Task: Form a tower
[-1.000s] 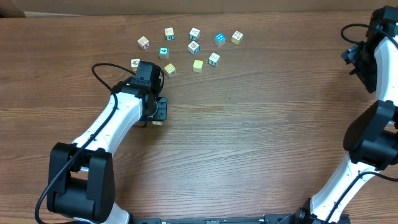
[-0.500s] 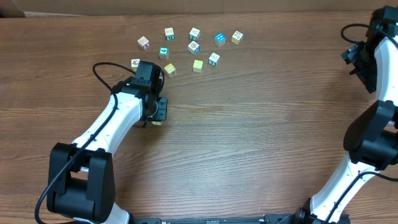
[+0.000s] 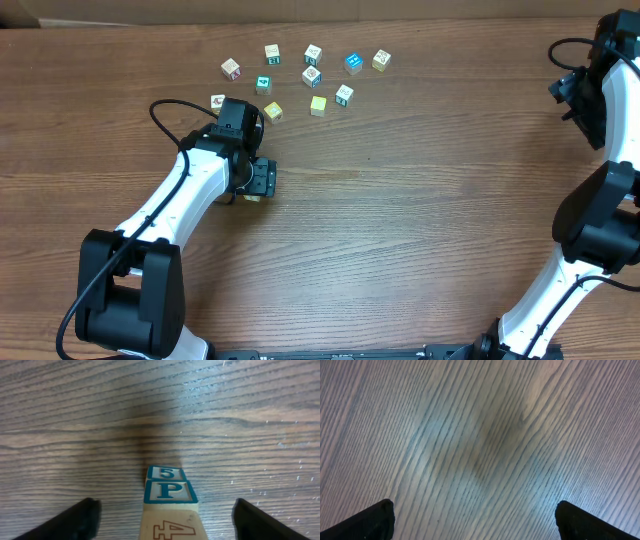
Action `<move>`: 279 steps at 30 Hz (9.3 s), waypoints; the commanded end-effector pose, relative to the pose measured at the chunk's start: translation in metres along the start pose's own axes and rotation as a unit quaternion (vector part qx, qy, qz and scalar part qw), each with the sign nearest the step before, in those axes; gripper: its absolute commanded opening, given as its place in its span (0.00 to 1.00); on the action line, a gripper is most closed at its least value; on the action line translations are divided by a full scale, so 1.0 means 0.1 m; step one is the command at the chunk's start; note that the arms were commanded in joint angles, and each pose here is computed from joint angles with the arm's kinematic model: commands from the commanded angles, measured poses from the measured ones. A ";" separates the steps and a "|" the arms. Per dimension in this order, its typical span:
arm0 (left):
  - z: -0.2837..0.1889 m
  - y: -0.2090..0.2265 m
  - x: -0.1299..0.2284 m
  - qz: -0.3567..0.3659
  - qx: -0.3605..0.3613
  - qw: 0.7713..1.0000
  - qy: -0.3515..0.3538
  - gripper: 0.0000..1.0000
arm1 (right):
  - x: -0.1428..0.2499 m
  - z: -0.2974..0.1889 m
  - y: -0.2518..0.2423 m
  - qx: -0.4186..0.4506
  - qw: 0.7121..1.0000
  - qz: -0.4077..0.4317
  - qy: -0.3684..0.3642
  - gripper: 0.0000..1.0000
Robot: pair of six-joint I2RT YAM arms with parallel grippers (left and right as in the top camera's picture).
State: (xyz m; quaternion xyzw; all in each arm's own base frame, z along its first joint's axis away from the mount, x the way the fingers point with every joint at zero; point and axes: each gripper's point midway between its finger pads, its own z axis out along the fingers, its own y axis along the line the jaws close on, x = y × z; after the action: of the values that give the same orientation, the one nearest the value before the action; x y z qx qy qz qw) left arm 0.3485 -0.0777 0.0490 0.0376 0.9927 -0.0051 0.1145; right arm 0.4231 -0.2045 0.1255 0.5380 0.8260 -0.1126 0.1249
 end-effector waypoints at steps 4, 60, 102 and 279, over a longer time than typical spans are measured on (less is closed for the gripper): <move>-0.32 0.00 -0.32 0.003 -0.011 0.999 -0.031 0.95 | -0.13 -0.28 0.00 -0.022 0.999 0.009 -0.029 1.00; -1.68 0.89 -1.22 -0.176 -0.022 0.970 -0.166 0.99 | -0.13 -0.28 0.00 -0.022 0.999 0.009 -0.029 1.00; -1.44 0.97 1.36 -0.230 -0.044 0.957 -0.173 1.00 | -0.13 -0.28 0.00 -0.022 0.999 0.009 -0.030 1.00; -1.32 1.04 0.85 -0.188 -0.005 0.780 -0.596 0.99 | -0.13 -0.28 0.00 -0.022 0.999 0.009 -0.029 1.00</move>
State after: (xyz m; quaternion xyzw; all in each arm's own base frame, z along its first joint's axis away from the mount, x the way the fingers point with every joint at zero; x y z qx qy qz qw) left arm 0.2441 0.0333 0.1561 -0.1578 0.7180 -0.0420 0.6766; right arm 0.4231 -0.2045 0.1255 0.5380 0.8260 -0.1126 0.1249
